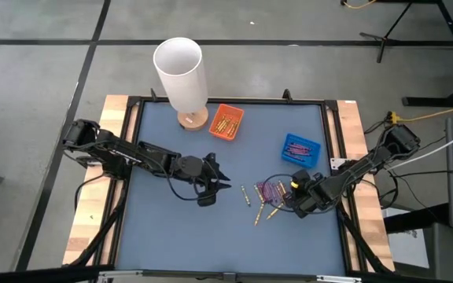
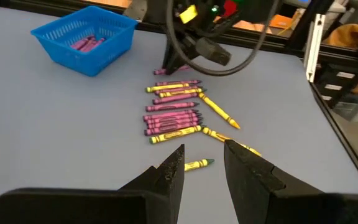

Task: Sort crayons
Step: Put the violet crayon into the blue basket

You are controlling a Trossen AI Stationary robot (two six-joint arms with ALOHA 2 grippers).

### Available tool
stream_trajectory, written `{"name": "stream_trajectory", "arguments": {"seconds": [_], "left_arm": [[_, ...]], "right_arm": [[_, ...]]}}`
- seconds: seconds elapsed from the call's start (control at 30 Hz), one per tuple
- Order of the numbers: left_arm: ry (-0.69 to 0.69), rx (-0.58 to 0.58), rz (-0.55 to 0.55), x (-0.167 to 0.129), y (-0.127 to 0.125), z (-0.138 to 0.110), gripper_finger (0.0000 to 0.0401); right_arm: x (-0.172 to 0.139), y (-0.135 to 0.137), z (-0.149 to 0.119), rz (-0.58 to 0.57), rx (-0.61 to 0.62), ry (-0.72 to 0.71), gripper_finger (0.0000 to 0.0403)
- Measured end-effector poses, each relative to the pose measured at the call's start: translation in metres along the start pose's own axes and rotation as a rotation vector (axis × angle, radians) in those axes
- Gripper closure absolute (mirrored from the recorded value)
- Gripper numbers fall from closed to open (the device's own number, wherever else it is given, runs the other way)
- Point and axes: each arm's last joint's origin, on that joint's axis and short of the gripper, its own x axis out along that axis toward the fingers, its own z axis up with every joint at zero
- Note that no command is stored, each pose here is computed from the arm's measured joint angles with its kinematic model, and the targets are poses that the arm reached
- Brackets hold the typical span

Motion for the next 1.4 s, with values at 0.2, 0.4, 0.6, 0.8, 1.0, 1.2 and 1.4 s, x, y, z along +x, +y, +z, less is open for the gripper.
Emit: {"name": "stream_trajectory", "arguments": {"seconds": [0.2, 0.4, 0.6, 0.8, 1.0, 1.2, 1.4], "left_arm": [[-0.002, 0.0, 0.009, 0.0, 0.0, 0.0, 0.0303], [-0.002, 0.0, 0.009, 0.0, 0.0, 0.0, 0.0303], [-0.002, 0.0, 0.008, 0.0, 0.0, 0.0, 0.0303], [-0.003, 0.005, 0.01, 0.0, 0.001, 0.0, 0.0303], [-0.002, 0.007, 0.009, 0.0, 0.0, 0.0, 0.0303], [-0.002, 0.007, 0.01, 0.0, 0.001, 0.0, 0.0303], [-0.002, 0.007, 0.01, 0.0, 0.001, 0.0, 0.0303]], "right_arm": [[-0.012, 0.007, 0.006, -0.017, -0.034, -0.009, 0.0364], [-0.031, 0.011, 0.015, -0.095, -0.105, -0.041, 0.0364], [-0.052, 0.011, 0.031, -0.206, -0.225, -0.141, 0.0364], [-0.053, 0.008, 0.063, -0.337, -0.393, -0.185, 0.0363], [-0.042, -0.001, 0.092, -0.441, -0.559, -0.114, 0.0363], [-0.034, -0.01, 0.111, -0.498, -0.618, -0.048, 0.0363], [-0.029, -0.019, 0.124, -0.535, -0.621, -0.003, 0.0363]]}}
